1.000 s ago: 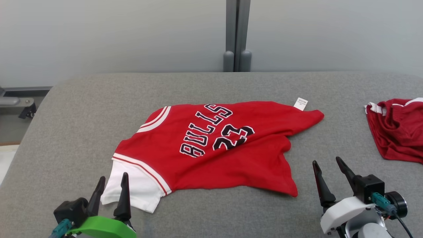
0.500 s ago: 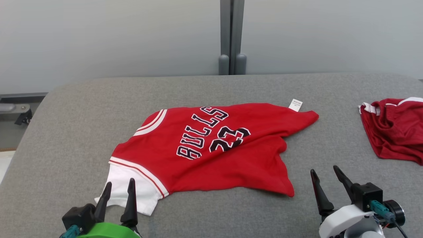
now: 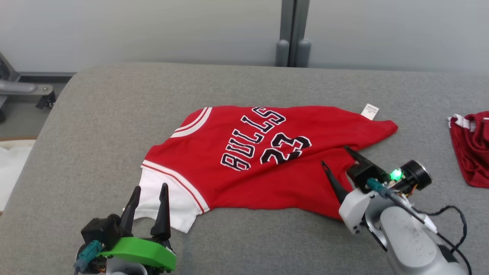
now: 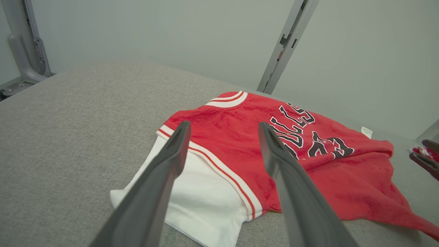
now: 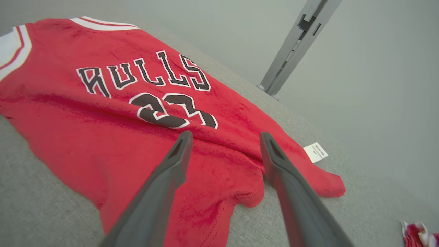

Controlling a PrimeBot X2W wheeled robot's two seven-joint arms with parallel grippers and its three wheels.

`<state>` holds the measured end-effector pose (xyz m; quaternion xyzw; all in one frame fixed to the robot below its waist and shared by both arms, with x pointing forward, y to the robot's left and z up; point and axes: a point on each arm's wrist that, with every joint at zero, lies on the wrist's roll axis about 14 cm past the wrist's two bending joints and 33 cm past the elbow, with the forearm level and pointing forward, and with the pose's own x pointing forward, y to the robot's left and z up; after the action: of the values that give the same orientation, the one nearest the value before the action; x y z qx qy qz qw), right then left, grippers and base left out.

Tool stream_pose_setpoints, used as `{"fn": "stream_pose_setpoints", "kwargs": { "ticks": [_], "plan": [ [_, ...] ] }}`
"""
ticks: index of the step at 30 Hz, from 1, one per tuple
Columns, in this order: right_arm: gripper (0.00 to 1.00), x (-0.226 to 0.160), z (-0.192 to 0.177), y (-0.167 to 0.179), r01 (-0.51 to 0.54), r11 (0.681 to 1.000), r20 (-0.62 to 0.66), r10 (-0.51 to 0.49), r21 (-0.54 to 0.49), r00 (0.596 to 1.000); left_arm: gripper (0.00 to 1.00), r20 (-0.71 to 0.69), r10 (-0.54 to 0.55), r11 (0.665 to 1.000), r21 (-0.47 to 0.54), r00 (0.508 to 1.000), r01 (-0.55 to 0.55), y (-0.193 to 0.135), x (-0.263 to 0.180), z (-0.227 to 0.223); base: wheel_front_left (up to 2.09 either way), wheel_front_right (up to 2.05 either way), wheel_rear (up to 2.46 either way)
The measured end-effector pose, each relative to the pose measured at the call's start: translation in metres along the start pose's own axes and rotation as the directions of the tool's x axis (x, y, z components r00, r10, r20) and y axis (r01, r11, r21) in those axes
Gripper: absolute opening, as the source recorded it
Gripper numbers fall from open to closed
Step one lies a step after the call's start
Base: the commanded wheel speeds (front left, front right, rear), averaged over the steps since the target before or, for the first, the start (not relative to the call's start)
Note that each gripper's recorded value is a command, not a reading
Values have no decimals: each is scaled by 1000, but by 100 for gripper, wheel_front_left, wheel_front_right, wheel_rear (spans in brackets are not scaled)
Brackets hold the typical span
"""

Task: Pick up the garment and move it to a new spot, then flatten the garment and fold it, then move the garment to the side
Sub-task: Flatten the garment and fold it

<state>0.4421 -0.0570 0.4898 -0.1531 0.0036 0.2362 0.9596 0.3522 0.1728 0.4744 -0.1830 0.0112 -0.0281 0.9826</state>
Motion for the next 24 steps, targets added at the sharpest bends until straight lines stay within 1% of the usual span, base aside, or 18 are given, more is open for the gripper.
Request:
{"fn": "stream_pose_setpoints", "kwargs": {
  "ticks": [2,5,8,12,13,14,15,16,20,24],
  "plan": [
    [100,15,-6,2,-56,996,-35,54,-67,998,100,4,12,1000,-3,1000,-12,3,1,1,0,0,0],
    [100,36,-18,5,-129,982,-100,115,-136,988,100,12,34,999,-6,999,-34,8,4,3,0,0,0],
    [100,51,-36,7,-192,966,-176,161,-171,971,100,15,63,998,-9,998,-63,16,4,4,0,0,0],
    [100,66,-60,19,-263,952,-270,216,-154,938,100,4,109,994,-9,994,-109,29,1,1,0,0,0],
    [93,69,-64,21,-274,951,-284,225,-146,932,100,4,117,993,-8,993,-117,31,0,1,0,0,0],
    [42,73,-68,23,-282,950,-299,233,-136,926,100,5,128,992,-8,992,-128,34,0,1,0,0,0],
    [11,77,-71,23,-287,950,-306,237,-127,922,100,4,138,990,-7,990,-138,37,0,1,0,0,0],
    [0,82,-72,23,-288,951,-312,241,-114,919,100,5,147,989,-5,989,-147,39,-1,2,0,0,0],
    [0,95,-77,14,-284,953,-326,236,-108,916,100,8,169,986,1,986,-169,46,-1,3,0,0,0],
    [0,110,-78,-13,-240,963,-326,190,-119,926,100,13,172,985,10,985,-172,47,4,5,0,0,0]
  ]
}}
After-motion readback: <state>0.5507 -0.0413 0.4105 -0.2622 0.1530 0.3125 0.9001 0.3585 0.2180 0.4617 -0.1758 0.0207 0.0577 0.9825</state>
